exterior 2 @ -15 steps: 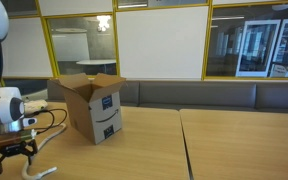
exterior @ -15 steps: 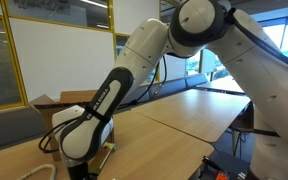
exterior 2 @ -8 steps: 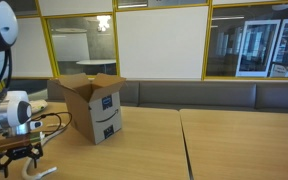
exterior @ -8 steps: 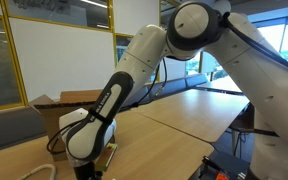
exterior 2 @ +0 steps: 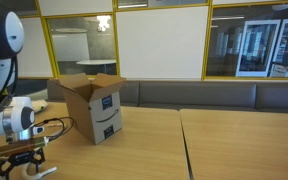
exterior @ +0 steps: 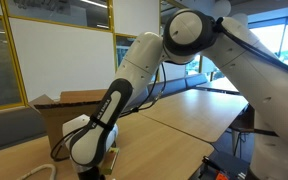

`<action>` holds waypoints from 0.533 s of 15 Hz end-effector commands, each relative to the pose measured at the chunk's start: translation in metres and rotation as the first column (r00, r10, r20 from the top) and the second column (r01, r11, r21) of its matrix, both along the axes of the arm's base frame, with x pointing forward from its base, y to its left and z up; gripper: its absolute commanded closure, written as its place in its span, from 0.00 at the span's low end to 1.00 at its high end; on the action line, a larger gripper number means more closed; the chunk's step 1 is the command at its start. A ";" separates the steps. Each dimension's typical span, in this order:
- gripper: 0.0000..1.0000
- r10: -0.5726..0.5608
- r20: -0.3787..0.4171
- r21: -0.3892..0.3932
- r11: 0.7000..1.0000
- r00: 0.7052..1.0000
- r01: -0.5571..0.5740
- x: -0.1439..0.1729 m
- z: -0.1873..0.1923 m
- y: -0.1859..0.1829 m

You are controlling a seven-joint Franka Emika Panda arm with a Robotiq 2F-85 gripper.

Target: Put the objects on the table into the box.

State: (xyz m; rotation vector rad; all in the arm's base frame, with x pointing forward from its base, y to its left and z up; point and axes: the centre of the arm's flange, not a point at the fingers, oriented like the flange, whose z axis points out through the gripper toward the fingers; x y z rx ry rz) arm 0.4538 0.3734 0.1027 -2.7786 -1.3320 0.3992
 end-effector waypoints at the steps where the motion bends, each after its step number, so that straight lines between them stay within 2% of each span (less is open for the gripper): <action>1: 0.00 -0.027 0.032 0.027 0.999 0.999 0.027 0.023 0.004 -0.006; 8: 0.00 -0.093 0.080 0.072 0.994 0.992 0.088 0.045 0.018 -0.027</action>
